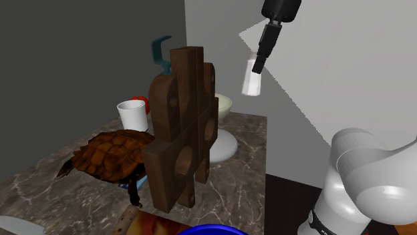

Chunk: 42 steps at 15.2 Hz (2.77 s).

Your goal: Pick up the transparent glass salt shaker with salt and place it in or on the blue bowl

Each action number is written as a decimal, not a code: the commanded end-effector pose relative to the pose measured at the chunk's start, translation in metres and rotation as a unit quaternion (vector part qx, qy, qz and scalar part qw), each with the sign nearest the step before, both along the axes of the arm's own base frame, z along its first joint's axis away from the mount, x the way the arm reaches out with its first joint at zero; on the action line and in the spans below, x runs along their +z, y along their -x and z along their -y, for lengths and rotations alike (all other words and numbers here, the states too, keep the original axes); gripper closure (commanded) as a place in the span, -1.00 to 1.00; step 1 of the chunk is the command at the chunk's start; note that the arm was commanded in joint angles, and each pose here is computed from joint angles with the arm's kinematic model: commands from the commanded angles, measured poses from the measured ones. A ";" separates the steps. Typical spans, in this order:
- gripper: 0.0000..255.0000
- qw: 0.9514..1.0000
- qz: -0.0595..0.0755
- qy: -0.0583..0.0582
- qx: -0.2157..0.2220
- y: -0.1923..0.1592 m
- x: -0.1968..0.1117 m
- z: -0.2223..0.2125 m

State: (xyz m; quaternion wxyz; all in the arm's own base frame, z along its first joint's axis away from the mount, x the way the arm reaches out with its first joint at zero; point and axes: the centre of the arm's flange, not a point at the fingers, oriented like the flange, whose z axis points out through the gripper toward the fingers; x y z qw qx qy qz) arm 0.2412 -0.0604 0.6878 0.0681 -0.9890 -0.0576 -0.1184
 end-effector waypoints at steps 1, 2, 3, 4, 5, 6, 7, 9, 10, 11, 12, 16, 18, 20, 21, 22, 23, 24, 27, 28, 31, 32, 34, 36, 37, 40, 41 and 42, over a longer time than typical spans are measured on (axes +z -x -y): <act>1.00 1.000 0.000 0.000 -0.001 0.004 0.001 -0.025; 1.00 1.000 0.000 0.000 -0.001 0.005 0.001 -0.038; 1.00 1.000 0.000 0.000 -0.001 0.006 0.001 -0.051; 1.00 1.000 0.000 0.000 -0.001 0.008 0.002 -0.065; 1.00 1.000 0.000 0.000 -0.001 0.009 0.002 -0.078; 1.00 1.000 0.000 0.000 -0.001 0.010 0.003 -0.091; 1.00 1.000 0.000 0.000 -0.001 0.012 0.003 -0.104; 1.00 1.000 0.000 0.000 -0.001 0.015 0.004 -0.130; 1.00 1.000 0.000 0.000 -0.001 0.016 0.004 -0.143; 1.00 1.000 0.000 0.000 -0.001 0.017 0.005 -0.156; 1.00 1.000 0.000 0.000 -0.001 0.019 0.005 -0.170; 1.00 1.000 0.000 0.000 -0.001 0.024 0.007 -0.222; 1.00 1.000 0.000 0.000 -0.001 0.027 0.007 -0.248; 1.00 1.000 0.000 0.000 -0.001 0.030 0.008 -0.275; 1.00 1.000 0.000 0.000 -0.001 0.031 0.009 -0.288; 1.00 1.000 0.000 0.000 -0.001 0.033 0.009 -0.301; 1.00 1.000 0.000 0.000 -0.001 0.034 0.009 -0.314; 1.00 1.000 0.000 0.000 -0.001 0.035 0.010 -0.327; 1.00 1.000 0.000 0.000 -0.001 0.040 0.011 -0.366; 1.00 1.000 0.000 0.000 -0.001 0.041 0.011 -0.380; 1.00 1.000 0.000 0.000 -0.001 0.042 0.001 -0.393; 1.00 1.000 0.000 0.000 -0.001 0.042 -0.004 -0.393; 1.00 1.000 0.000 0.000 -0.001 0.042 -0.015 -0.393; 1.00 1.000 0.000 0.000 -0.001 0.042 -0.025 -0.393; 1.00 1.000 0.000 0.000 -0.001 0.042 -0.030 -0.393; 1.00 1.000 0.000 0.000 -0.001 0.042 -0.046 -0.393; 1.00 1.000 0.000 0.000 -0.001 0.042 -0.051 -0.393; 1.00 1.000 0.000 0.000 -0.001 0.042 -0.057 -0.393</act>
